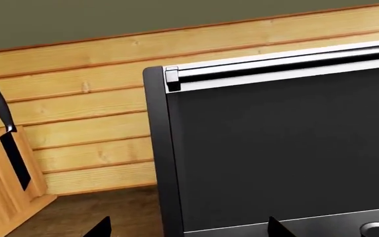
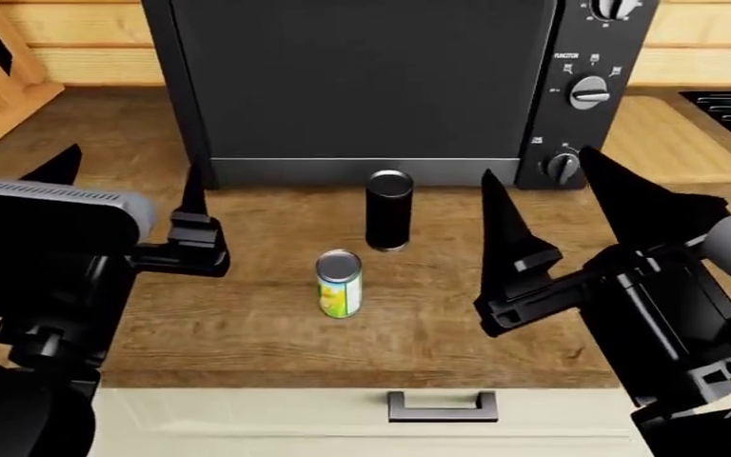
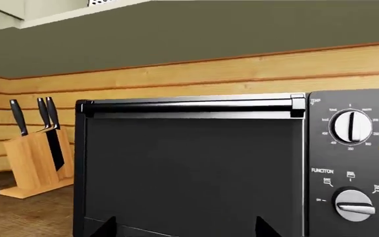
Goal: Pick the cans from the counter and place them in their designated side in the cabinet.
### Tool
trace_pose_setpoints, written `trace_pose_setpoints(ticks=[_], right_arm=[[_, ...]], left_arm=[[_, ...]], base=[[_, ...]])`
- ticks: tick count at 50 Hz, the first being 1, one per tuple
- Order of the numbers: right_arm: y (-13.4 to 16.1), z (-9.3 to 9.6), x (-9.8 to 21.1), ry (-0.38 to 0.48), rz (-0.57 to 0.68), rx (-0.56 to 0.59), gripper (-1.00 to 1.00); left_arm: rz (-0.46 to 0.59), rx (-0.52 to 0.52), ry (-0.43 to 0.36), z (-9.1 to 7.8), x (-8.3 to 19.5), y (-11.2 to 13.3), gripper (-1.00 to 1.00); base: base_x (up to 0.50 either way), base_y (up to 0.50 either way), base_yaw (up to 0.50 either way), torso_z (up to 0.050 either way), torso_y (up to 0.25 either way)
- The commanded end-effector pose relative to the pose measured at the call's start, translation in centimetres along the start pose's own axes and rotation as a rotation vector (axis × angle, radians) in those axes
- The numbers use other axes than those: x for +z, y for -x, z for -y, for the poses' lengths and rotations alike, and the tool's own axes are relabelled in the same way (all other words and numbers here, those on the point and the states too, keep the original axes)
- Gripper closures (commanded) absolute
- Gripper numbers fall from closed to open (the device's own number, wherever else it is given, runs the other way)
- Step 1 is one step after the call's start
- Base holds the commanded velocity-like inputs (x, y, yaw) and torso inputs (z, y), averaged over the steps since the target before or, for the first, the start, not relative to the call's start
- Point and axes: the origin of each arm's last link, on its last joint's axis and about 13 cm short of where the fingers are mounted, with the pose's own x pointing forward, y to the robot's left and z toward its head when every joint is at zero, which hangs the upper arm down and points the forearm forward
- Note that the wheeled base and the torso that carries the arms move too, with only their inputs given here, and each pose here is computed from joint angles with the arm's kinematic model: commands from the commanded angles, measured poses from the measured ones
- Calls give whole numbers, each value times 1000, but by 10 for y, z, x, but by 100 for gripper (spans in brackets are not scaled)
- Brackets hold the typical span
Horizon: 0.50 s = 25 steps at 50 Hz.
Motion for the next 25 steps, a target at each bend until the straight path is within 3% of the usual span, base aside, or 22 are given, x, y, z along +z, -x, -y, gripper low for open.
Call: trace_pose_setpoints(ticks=[1,9,16,25], right_arm=[[-1,-3,-13,-48,-15,27,-100],[-8,-5,-16,-50,-67,49,-100],[-14,-1,-24,-110,-93,93,-100],[-29,10,-38,-83,-170,126,-100]], left_arm=[[-7,-3,-1,1,-4,0,-100],[-5,-2,-8,1,-5,1,-100],[-11,0,-8,1,-9,1,-100],[-12,-2,-9,1,-11,0,-100]], base=[[383,0,0,0,0],[156,0,0,0,0],[0,0,0,0,0],[0,0,0,0,0]])
